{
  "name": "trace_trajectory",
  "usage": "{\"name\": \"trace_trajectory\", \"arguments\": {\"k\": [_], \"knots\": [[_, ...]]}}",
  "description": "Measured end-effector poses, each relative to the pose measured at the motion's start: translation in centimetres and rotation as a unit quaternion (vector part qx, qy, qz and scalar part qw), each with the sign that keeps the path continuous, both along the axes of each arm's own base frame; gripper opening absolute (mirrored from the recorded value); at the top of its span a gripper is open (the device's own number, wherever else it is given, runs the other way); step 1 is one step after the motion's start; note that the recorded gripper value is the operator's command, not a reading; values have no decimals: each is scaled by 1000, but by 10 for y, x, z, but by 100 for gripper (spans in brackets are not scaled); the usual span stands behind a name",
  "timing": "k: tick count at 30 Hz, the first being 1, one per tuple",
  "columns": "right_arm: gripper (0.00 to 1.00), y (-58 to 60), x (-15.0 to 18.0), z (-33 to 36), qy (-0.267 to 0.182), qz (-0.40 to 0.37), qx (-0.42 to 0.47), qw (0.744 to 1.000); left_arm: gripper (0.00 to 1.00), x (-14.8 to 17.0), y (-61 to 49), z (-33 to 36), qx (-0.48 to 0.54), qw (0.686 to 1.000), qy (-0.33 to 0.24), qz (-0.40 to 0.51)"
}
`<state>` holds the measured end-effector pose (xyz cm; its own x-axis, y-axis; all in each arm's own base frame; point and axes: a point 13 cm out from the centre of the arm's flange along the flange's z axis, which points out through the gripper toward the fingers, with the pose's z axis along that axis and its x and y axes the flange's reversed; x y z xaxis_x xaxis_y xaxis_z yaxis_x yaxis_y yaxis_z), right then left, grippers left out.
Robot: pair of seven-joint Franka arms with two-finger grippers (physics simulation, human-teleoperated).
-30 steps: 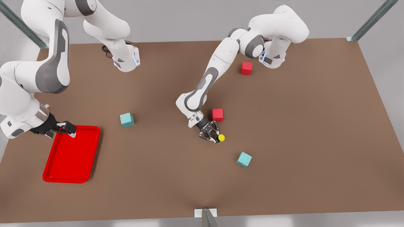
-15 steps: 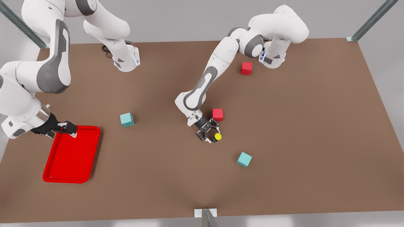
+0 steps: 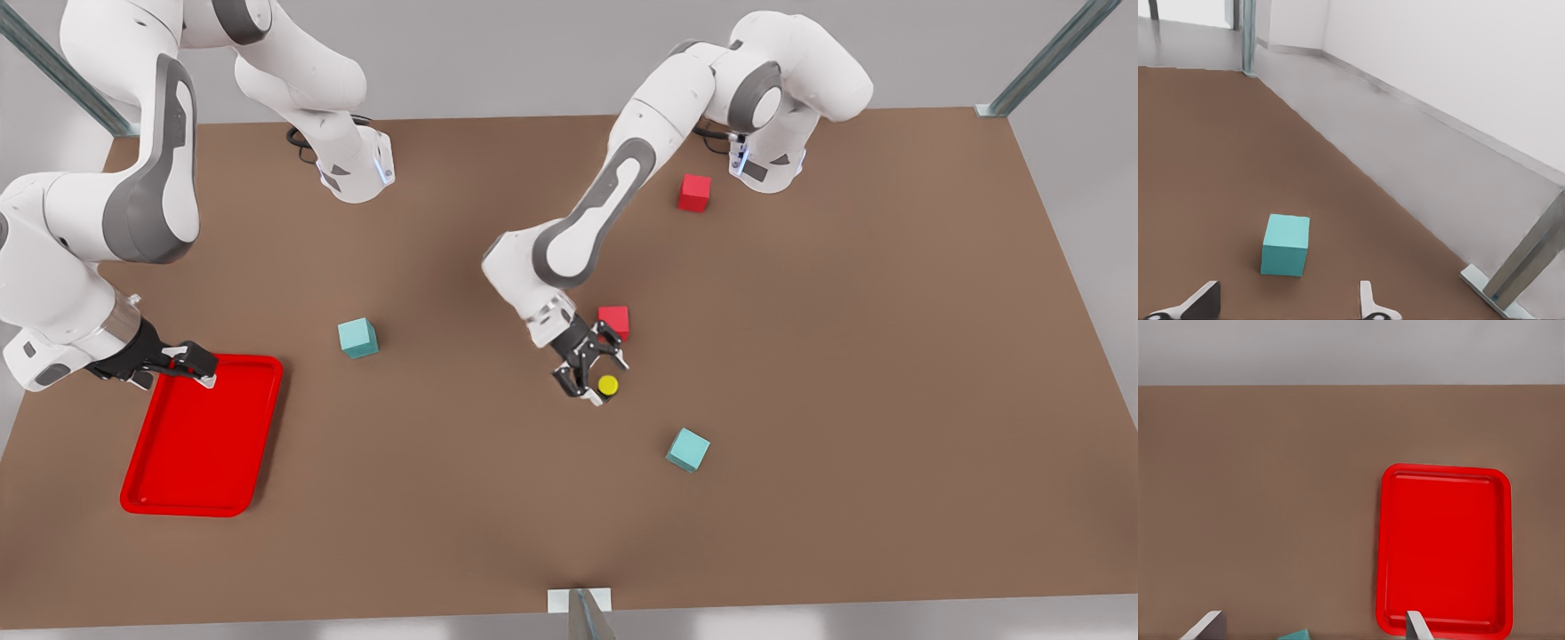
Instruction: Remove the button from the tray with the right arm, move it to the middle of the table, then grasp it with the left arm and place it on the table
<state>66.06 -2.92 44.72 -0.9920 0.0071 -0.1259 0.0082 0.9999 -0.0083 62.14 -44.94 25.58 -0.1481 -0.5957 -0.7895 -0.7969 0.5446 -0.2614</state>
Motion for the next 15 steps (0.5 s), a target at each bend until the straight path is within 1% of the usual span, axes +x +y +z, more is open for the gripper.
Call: {"name": "trace_trajectory", "arguments": {"k": [1,2,4,7,9,10,12,13,14,15], "knots": [[100,-1,0,0,0,-1,0,1000,100,10,20,55,-63,998,16,26],[100,-2,0,0,0,-1,0,1000,100,15,42,95,-116,991,43,49],[100,-1,0,0,0,-1,0,1000,100,25,105,152,-208,968,111,86],[100,-2,0,1,0,-1,0,1000,100,36,215,188,-300,925,210,106],[100,-2,0,0,0,-1,1,1000,100,40,319,209,-364,888,256,116],[100,-1,0,0,0,-1,1,1000,100,36,356,216,-385,874,276,107],[100,0,0,1,0,0,1,1000,100,20,369,218,-397,857,325,48],[100,1,0,1,0,0,1,1000,100,-10,360,210,-392,845,364,3],[100,1,0,1,0,0,1,1000,100,-48,361,197,-374,840,392,-29],[100,1,0,0,0,0,1,1000,100,-65,365,188,-352,842,406,-57]]}}
